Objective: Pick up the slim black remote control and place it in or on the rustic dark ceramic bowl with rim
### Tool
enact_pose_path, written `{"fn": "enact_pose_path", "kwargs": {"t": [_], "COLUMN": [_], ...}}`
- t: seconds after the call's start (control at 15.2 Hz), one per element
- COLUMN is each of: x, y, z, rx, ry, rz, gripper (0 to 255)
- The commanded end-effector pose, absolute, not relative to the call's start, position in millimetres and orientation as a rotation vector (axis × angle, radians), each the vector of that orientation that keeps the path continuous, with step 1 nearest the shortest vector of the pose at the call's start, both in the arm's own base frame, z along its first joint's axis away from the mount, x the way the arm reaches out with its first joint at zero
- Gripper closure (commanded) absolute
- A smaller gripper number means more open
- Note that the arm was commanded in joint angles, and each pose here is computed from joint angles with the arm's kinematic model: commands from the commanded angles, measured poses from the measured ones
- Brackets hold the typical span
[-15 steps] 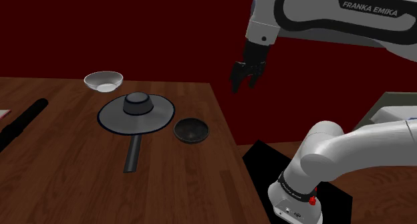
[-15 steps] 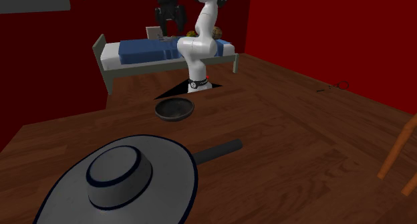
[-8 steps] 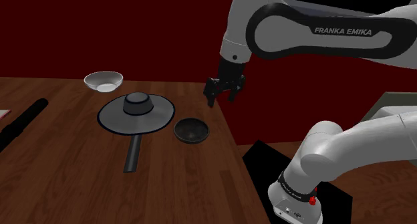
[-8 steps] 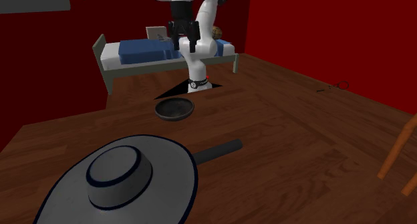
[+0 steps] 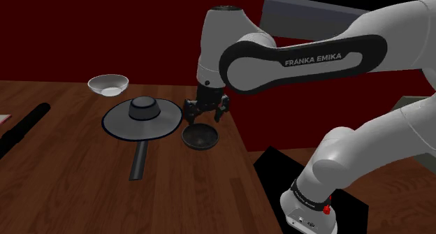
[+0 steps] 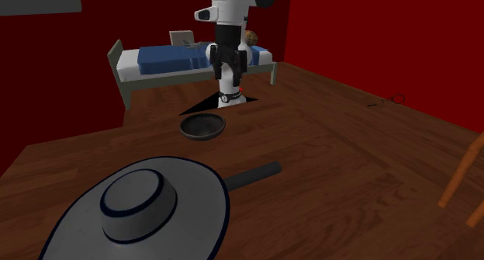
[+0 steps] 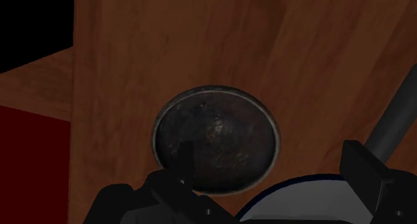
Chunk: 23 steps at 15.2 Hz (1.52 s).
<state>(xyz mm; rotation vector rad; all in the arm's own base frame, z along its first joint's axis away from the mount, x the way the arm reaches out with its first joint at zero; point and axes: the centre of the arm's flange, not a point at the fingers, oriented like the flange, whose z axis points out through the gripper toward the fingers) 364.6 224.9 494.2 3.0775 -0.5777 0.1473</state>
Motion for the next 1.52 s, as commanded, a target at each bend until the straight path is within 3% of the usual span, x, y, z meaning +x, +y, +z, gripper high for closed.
{"fn": "enact_pose_path", "kwargs": {"t": [0.0,1.45], "x": [378,523], "y": [246,402], "z": [480,332], "rx": [3.06,2.855], "ry": [-0.624,-0.986], "rz": [0.165,0.308], "gripper": [0,0]}}
